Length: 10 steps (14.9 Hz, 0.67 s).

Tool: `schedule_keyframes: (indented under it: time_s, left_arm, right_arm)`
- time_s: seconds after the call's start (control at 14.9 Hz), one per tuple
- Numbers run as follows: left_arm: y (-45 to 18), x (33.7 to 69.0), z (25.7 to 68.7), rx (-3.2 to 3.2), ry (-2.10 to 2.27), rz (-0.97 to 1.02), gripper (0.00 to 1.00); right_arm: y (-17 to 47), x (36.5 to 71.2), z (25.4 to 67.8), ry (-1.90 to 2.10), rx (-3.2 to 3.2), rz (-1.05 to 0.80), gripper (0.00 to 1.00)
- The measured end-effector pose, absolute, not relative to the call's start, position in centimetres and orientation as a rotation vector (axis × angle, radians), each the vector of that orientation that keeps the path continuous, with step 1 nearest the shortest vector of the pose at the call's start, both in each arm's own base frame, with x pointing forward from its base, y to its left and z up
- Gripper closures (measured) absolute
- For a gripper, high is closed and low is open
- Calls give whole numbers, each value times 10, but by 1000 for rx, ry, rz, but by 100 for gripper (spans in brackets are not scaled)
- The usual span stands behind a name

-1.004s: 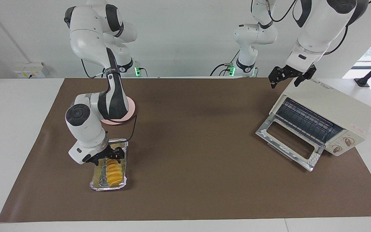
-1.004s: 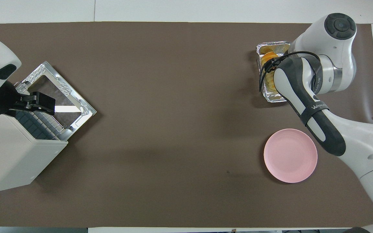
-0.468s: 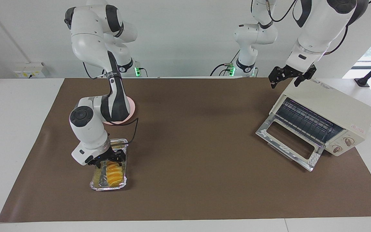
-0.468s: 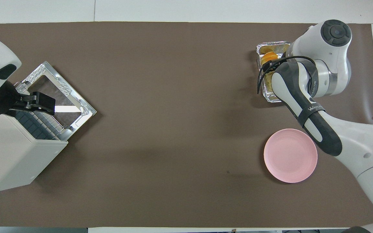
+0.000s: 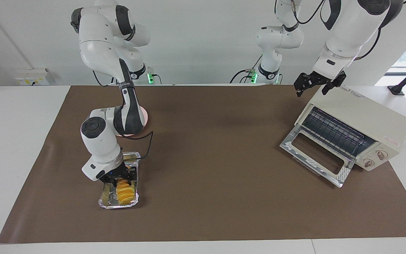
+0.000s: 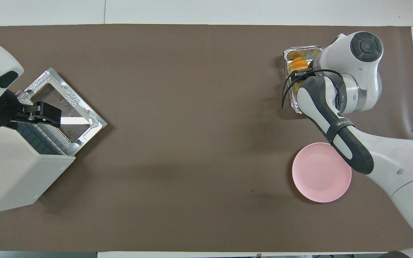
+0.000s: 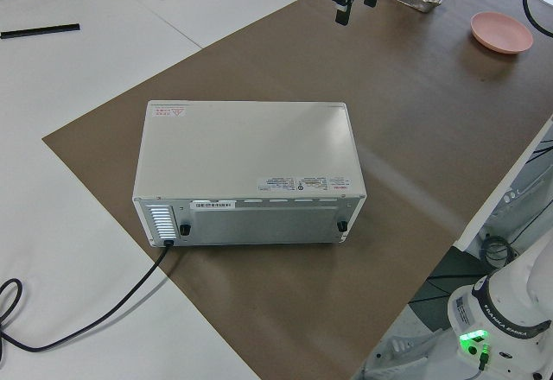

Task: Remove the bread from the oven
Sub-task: 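Grasp the stack of bread slices in the tray with the right gripper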

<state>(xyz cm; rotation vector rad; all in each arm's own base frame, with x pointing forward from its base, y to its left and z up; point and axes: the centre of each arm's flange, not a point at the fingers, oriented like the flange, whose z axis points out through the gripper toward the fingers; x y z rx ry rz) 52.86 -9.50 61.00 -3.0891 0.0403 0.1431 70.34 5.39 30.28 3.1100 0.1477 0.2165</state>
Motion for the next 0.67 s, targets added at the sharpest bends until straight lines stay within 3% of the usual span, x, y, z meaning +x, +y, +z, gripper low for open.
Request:
schedule_keyframes:
  time_s: [0.2,0.54,0.67]
  left_arm:
    - [-95,529,610,-3089,40,143,0]
    - [-95,529,610,-3089,40,143,0]
    - [-95,529,610,-3089,40,143,0]
  right_arm:
    - [53,703,307,145,3110,222,79]
    - [46,705,318,127,3107,158,90]
    - [46,707,332,124,3106,117,90]
